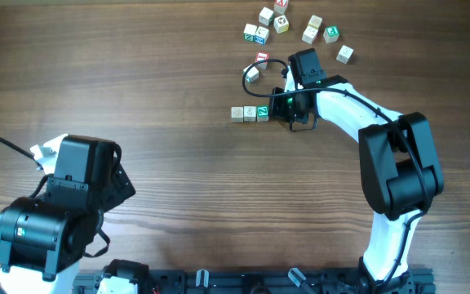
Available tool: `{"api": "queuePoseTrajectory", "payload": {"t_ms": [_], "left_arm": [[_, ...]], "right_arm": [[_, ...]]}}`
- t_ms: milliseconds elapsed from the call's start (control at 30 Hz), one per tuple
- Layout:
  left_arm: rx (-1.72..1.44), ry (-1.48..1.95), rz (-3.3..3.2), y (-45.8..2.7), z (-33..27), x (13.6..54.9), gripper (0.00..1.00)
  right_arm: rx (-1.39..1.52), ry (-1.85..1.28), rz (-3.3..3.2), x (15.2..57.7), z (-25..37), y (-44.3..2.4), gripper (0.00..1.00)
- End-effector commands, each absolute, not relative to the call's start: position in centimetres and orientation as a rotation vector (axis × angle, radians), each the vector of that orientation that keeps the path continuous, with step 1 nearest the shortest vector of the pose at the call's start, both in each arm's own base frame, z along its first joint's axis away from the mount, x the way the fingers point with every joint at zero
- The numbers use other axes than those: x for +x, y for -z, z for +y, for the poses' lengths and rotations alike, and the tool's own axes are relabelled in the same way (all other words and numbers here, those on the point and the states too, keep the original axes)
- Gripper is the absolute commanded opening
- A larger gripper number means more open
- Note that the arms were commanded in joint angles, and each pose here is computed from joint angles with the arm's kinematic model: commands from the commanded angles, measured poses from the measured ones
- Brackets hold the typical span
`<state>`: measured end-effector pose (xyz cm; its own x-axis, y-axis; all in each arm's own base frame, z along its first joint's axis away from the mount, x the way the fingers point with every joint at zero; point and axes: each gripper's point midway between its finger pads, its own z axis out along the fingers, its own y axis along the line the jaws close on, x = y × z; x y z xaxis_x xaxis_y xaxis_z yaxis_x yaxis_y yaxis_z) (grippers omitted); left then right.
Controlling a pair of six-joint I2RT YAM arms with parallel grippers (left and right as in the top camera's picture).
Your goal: Form a horizontal line
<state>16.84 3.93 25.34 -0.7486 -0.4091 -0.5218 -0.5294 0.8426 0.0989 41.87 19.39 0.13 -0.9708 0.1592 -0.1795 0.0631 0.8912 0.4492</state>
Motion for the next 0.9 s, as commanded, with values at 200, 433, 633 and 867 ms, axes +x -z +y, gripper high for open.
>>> {"api": "queuePoseTrajectory", "payload": {"t_ms": [200, 433, 633, 867], "left_arm": [[-0.728, -0.341, 2.501, -25.4, 4.3, 16.8, 1.0], [-0.728, -0.341, 2.501, -25.4, 4.3, 16.8, 1.0], [-0.728, -0.341, 2.501, -25.4, 4.3, 16.8, 1.0], [-0.728, -0.341, 2.501, -25.4, 4.3, 16.8, 1.0]], "right_arm": [[0.127, -0.748, 2.869, 40.8, 21.4, 0.4, 0.04], [0.241, -0.566, 2.85, 41.9, 19.4, 1.1, 0.05], [0.284, -0.427, 2.742, 44.4, 17.6, -0.4, 0.05], [0.185, -0.461, 2.56, 45.6, 19.4, -8.1, 0.17]]}}
